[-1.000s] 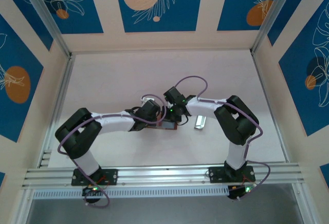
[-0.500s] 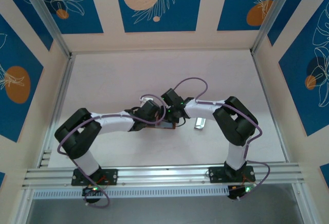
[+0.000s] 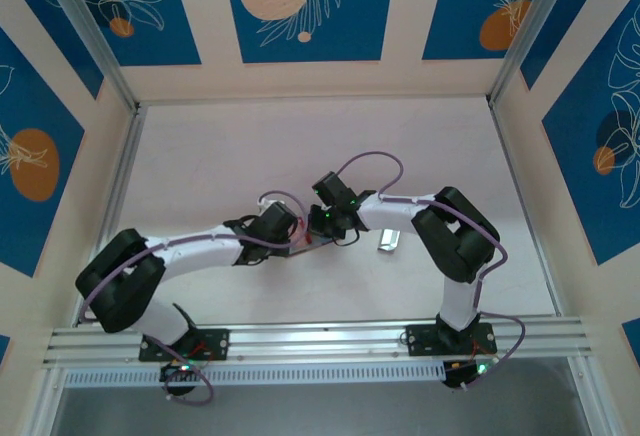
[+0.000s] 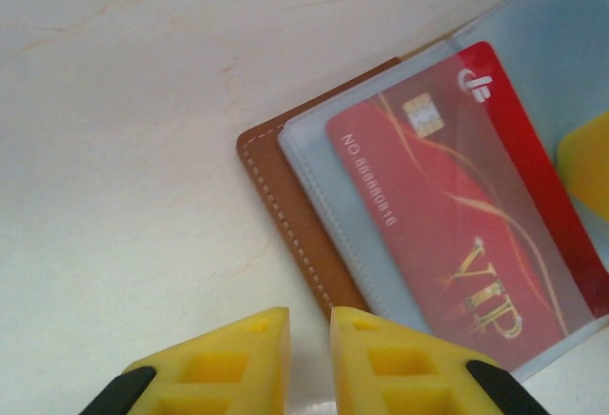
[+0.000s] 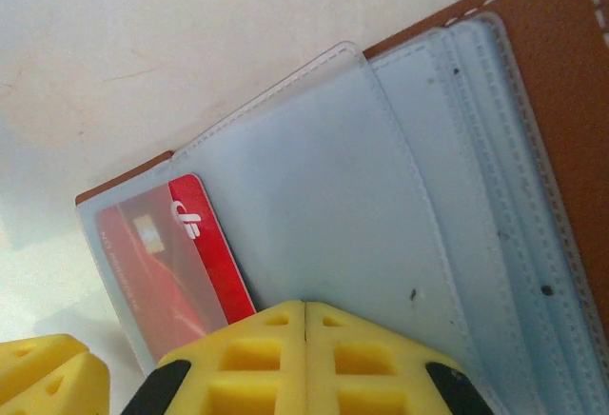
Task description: Put the credit cards into the card holder
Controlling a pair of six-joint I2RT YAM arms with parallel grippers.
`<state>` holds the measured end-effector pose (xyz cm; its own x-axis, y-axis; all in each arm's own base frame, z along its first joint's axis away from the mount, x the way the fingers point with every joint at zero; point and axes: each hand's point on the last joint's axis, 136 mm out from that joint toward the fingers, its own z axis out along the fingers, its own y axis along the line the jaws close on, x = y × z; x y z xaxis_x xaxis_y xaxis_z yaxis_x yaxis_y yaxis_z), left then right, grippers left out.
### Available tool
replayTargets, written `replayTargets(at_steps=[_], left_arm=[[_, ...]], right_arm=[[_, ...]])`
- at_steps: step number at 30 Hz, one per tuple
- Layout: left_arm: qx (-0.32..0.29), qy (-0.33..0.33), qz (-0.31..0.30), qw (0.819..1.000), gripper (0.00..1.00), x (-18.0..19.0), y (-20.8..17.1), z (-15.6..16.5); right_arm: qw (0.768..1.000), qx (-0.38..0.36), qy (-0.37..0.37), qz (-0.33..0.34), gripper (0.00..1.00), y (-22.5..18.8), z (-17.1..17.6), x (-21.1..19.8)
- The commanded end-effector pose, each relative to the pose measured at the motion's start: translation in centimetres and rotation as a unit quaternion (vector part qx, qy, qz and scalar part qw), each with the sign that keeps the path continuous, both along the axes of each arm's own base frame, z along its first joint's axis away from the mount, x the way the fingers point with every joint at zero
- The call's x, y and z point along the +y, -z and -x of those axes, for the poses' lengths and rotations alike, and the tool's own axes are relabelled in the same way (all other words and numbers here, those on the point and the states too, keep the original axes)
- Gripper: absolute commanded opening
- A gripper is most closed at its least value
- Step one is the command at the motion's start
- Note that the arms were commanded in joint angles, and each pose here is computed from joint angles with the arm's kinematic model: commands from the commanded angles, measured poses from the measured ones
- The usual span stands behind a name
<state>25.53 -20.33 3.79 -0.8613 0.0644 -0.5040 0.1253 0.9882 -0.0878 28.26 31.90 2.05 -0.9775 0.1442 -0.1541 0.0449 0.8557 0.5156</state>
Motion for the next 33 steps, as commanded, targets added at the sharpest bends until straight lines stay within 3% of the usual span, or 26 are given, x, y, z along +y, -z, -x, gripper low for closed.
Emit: replayTargets(at_steps=[1,19,33], left_arm=[[0.019,-0.014,-0.011,1.0,0.19,1.5,0.6,0.7],[0.059,0.007,-0.008,0.998,0.16,-0.2,4.9,0.7],[0.063,0.008,-0.009,0.998,0.15,-0.5,5.5,0.5]], right_arm=[[0.998,0.047,-0.008,0.045,0.0,3.4,2.0,-1.8],[0.997,0.032,-0.058,0.028,0.0,2.1,1.7,1.0],[0.994,0.024,-0.106,-0.021,0.0,0.7,3.7,4.3]])
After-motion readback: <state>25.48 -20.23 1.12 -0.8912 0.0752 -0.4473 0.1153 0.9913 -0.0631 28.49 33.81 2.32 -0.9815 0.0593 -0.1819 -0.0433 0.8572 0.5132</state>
